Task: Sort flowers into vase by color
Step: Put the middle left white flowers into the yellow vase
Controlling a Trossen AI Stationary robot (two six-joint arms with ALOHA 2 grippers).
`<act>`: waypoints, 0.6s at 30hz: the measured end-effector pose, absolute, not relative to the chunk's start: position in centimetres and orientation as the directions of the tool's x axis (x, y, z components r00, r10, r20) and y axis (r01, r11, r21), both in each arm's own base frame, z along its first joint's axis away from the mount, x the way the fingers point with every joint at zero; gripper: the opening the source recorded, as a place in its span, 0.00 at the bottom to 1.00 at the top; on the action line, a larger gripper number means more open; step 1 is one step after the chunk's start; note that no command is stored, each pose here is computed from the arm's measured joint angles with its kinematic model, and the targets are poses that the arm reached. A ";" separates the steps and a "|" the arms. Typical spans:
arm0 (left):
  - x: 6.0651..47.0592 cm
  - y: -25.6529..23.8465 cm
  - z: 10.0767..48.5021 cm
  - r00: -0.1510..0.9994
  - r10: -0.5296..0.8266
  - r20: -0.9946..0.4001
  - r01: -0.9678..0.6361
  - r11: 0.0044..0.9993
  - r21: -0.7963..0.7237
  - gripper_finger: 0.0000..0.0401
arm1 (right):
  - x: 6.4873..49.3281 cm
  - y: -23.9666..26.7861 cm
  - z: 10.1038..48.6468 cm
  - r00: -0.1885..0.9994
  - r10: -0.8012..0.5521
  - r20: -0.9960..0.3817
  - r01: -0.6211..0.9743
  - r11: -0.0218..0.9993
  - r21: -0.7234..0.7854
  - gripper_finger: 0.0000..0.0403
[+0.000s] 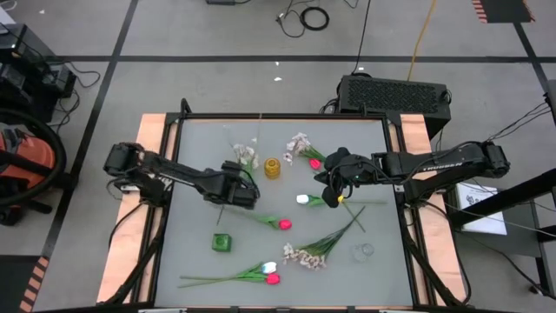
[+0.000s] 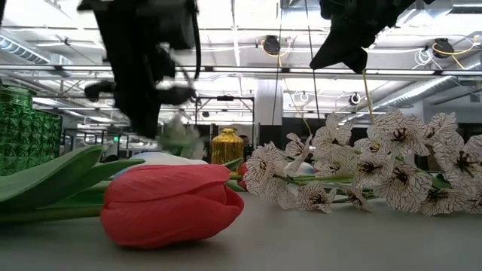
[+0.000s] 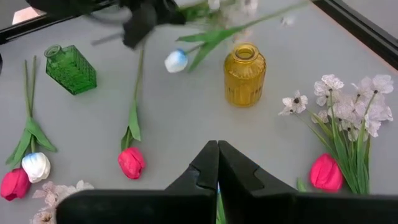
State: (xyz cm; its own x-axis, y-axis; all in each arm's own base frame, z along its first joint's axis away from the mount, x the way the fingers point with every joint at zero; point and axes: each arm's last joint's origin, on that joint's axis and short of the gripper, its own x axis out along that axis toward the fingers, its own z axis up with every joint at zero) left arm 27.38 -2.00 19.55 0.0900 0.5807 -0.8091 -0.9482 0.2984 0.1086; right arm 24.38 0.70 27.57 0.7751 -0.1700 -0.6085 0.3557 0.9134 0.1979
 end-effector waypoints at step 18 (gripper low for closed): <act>22.6 -1.6 31.7 0.389 0.602 -0.697 -0.834 0.551 0.011 0.07 | 24.4 0.9 27.7 0.779 -0.209 -0.591 0.403 0.889 0.217 0.00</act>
State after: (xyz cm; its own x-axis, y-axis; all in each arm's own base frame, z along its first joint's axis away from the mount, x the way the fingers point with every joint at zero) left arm 22.63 -1.60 31.68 0.3887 0.6021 -0.6974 -0.8344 0.5510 0.0106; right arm 24.44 0.89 27.69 0.7790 -0.2092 -0.5911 0.4030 0.8892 0.2165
